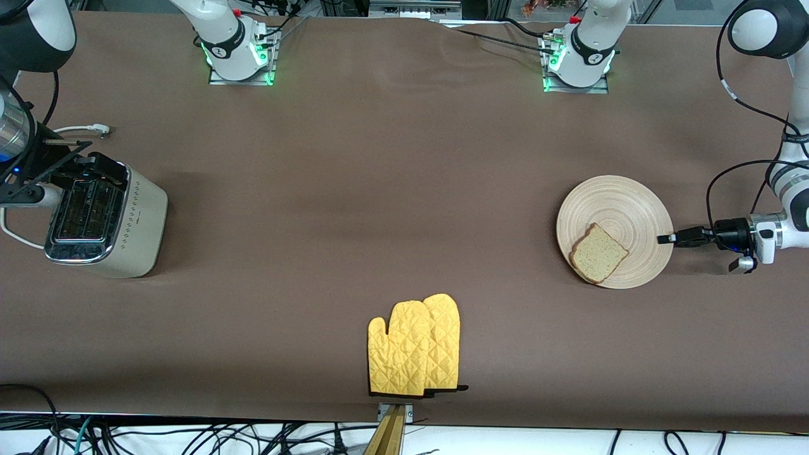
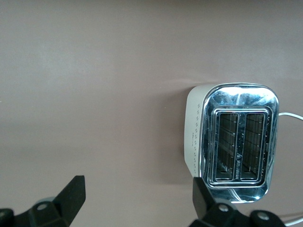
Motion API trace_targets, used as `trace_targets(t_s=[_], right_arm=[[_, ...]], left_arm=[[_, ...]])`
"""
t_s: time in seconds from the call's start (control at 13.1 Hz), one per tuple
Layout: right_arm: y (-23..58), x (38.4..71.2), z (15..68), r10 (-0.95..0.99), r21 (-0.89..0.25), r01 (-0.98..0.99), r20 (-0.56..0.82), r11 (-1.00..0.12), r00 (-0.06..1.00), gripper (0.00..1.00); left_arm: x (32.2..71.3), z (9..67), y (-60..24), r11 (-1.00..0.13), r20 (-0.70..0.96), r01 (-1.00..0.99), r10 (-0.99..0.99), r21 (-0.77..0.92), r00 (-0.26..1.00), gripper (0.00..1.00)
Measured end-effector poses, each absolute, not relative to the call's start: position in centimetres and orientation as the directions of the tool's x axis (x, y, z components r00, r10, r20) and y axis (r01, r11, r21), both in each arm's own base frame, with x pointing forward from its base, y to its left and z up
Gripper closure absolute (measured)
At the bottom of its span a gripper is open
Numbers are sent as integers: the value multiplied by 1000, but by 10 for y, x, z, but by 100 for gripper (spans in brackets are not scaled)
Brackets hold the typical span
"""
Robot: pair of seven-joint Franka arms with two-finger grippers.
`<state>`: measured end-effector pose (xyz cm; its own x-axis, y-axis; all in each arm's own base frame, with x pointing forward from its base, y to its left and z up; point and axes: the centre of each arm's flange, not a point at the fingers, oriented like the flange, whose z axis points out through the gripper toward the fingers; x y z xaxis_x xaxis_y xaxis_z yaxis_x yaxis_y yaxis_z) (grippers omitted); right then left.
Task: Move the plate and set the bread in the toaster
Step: 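Lower the left gripper to the rim of the wooden plate, then grip the plate rim and slide the plate toward the toaster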
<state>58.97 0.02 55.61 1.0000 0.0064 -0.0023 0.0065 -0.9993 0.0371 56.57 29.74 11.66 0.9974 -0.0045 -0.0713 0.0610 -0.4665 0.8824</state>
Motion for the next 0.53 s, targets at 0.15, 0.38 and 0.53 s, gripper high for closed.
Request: trace_targets(t_s=[0.15, 0.38, 0.53], right_arm=[[0, 590, 556, 3, 37, 3, -2, -999, 1000, 0], [-2, 594, 555, -4, 37, -5, 17, -999, 1000, 0], [-5, 596, 553, -9, 37, -10, 23, -999, 1000, 0]], left_arm=[[573, 126, 281, -425, -65, 37, -53, 905, 996, 91], [618, 150, 200, -361, 16, -77, -169, 929, 985, 91], [646, 155, 126, -365, 52, -144, -249, 920, 967, 91]])
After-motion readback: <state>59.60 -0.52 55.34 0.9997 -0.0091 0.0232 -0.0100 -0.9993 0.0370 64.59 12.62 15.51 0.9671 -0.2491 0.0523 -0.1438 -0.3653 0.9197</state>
